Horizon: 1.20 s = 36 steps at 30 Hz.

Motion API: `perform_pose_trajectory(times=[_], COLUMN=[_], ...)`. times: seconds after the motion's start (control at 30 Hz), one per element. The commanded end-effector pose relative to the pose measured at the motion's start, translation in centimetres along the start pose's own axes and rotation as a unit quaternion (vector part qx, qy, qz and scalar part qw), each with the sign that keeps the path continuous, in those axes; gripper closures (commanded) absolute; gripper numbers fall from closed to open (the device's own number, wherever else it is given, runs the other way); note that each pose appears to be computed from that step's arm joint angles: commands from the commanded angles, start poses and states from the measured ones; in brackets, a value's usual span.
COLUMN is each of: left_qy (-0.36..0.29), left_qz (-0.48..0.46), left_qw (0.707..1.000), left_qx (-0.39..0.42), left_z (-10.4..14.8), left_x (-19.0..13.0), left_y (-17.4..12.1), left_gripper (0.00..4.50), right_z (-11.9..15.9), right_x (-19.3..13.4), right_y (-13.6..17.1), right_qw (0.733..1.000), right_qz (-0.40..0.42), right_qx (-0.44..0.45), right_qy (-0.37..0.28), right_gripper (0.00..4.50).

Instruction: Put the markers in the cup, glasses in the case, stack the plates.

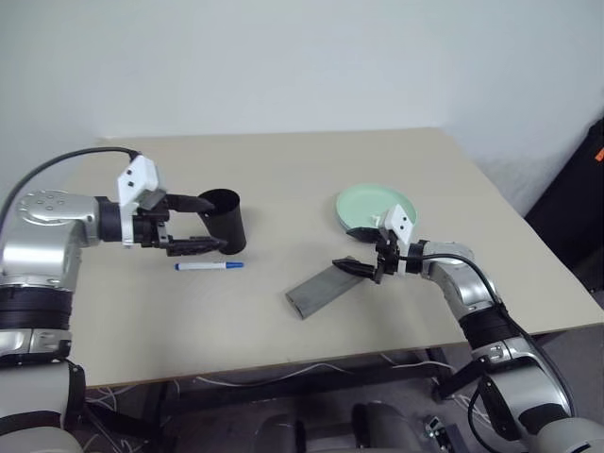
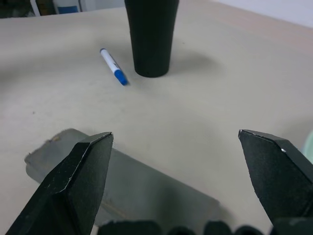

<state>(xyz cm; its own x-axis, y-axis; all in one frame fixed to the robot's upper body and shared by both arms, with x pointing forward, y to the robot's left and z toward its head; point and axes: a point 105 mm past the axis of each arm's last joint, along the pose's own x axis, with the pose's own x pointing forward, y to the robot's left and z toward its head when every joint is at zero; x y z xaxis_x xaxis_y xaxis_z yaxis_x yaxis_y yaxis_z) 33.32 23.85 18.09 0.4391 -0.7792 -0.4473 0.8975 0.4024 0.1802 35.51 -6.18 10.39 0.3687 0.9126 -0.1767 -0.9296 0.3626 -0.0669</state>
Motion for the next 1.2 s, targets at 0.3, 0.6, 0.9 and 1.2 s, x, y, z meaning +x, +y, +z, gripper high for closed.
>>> perform_pose_trajectory(times=[0.3,0.6,0.9,1.2], left_qy=[-0.001,0.102,0.189,0.224], left_qz=[-0.003,-0.030,-0.048,-0.049], left_qw=[1.000,0.993,0.978,0.970], left_qx=[0.031,0.055,0.079,0.079], left_z=[1.2,-1.1,-3.2,-4.6], left_x=[-0.3,-1.1,-1.2,-1.6], left_y=[0.2,0.3,0.8,1.1], left_gripper=[0.02,0.02,0.02,0.02], right_z=[1.5,1.5,1.2,1.3], right_x=[-0.3,-0.2,-0.3,-0.1], right_y=[-0.3,-0.2,-0.1,-0.1], right_qw=[1.000,1.000,1.000,1.000], right_qz=[-0.004,-0.003,-0.008,-0.007], right_qx=[-0.022,-0.022,-0.017,-0.018], right_qy=[-0.020,-0.020,-0.021,-0.021], right_gripper=[0.04,0.04,0.04,0.04])
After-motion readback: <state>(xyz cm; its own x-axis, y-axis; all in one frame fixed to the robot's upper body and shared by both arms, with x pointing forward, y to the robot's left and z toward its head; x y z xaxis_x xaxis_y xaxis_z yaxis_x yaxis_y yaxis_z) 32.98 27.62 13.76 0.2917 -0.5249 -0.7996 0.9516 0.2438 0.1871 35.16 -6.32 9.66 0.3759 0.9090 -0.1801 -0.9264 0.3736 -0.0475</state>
